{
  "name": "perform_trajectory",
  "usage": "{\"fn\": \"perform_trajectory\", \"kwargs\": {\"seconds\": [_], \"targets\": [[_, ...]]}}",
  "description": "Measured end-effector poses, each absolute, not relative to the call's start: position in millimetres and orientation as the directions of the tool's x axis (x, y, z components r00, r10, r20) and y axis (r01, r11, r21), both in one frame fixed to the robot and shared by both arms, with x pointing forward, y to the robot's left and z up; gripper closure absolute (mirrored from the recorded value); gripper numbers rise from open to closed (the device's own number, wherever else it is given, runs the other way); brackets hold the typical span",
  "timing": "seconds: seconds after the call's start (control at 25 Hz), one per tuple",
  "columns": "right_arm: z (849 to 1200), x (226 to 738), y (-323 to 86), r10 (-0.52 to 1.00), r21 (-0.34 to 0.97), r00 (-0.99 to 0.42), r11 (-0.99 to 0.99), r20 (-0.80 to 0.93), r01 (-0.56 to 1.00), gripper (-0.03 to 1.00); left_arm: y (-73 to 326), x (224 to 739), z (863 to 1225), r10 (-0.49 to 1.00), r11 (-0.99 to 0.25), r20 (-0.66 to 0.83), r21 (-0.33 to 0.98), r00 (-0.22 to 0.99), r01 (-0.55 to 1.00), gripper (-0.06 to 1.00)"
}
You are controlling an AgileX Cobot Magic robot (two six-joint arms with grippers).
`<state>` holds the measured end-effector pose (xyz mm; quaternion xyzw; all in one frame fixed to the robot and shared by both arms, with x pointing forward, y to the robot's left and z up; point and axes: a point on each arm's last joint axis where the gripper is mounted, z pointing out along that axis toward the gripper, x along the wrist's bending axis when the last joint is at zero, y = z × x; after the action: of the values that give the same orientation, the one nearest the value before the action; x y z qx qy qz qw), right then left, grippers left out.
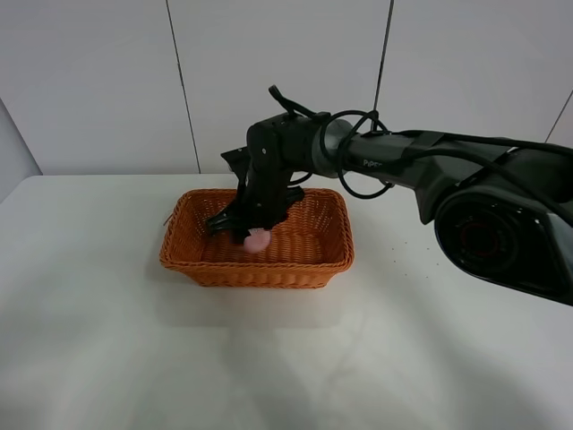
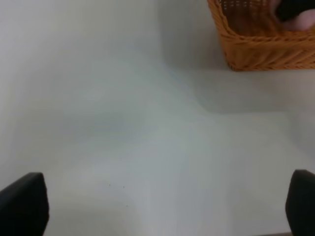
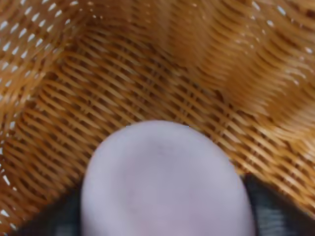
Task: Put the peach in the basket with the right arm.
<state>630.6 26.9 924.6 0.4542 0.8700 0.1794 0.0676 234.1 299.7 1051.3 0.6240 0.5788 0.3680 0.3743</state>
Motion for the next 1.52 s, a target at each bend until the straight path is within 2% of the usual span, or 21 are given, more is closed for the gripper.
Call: {"fn": "perform_trajectory", "kwargs": {"seconds": [0.04, 0.08, 0.2, 0.6, 0.72, 0.92, 1.16, 1.52], "targets": [[924.4, 630.0, 26.7, 0.815, 0.367, -0.577, 0.523, 0.047, 0.769, 0.45, 299.7, 234.1, 1051.3, 0.998, -0.05, 0.026, 0.893, 0.059, 0.447, -0.04], [924.2, 629.7, 26.4, 0.815, 0.363, -0.577, 0.525, 0.047, 0.77, 0.38, 299.7, 234.1, 1051.3, 0.998, -0.05, 0.026, 0.893, 0.059, 0.447, -0.04], [934.2, 628.9, 25.8, 0.815, 0.371, -0.578, 0.523, 0.048, 0.768, 0.3, 299.7, 234.1, 1051.3, 0.998, -0.05, 0.026, 0.893, 0.059, 0.447, -0.04], [1044.7, 634.4, 22.9, 0.812, 0.477, -0.584, 0.516, -0.008, 0.711, 0.27, 299.7, 234.1, 1051.3, 0.998, -0.05, 0.026, 0.893, 0.059, 0.447, -0.04], [1056.2, 637.7, 15.2, 0.823, 0.484, -0.568, 0.499, -0.007, 0.719, 0.27, 299.7, 234.1, 1051.3, 0.998, -0.05, 0.026, 0.893, 0.059, 0.447, -0.04], [1055.7, 648.4, -0.3, 0.842, 0.475, -0.539, 0.478, -0.008, 0.739, 0.27, 299.7, 234.1, 1051.3, 0.998, -0.05, 0.026, 0.893, 0.059, 0.447, -0.04], [1055.7, 682.3, -53.2, 0.895, 0.474, -0.446, 0.399, -0.015, 0.785, 0.27, 299.7, 234.1, 1051.3, 0.998, -0.05, 0.026, 0.893, 0.059, 0.447, -0.04], [1055.6, 733.6, -187.9, 0.984, 0.472, -0.179, 0.168, -0.021, 0.865, 0.27, 299.7, 234.1, 1051.3, 0.998, -0.05, 0.026, 0.893, 0.059, 0.447, -0.04]]}}
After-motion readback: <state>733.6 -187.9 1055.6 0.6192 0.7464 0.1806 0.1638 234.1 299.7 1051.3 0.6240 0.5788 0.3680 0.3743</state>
